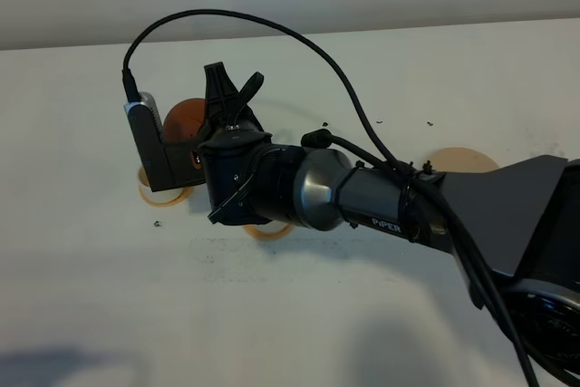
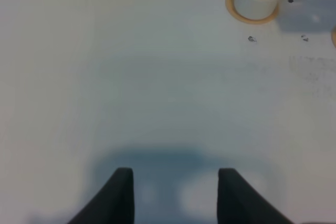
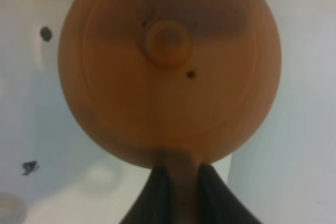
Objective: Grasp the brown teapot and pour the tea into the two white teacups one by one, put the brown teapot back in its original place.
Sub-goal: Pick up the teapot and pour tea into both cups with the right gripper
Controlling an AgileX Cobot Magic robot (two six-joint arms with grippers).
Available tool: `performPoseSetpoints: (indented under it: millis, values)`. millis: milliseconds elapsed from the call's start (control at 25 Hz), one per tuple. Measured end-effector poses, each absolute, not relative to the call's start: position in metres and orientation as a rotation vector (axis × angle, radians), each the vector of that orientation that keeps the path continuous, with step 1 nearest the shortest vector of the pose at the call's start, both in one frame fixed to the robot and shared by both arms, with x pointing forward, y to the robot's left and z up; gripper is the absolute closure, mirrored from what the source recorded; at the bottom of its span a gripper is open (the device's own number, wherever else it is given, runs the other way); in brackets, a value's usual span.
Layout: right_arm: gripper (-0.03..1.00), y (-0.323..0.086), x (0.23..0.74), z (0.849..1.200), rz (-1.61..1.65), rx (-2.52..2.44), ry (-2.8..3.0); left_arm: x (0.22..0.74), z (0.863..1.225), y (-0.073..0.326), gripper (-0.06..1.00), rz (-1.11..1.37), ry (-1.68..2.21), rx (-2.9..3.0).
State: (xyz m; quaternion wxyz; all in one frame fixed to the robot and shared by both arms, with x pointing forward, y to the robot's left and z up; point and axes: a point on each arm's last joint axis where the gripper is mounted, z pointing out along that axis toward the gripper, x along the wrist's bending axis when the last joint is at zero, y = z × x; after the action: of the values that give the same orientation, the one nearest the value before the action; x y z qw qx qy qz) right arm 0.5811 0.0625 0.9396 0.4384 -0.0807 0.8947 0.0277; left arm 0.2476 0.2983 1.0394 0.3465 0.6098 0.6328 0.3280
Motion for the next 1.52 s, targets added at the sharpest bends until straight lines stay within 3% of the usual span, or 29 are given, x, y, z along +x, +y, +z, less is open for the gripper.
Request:
performPoseSetpoints:
  millis: [1520]
  values:
    - [0.85, 0.064, 0.586, 0.928, -0.065, -0.417, 2.151, 0.248, 1.039, 0.298, 0.57, 0.851, 1.642, 1.582]
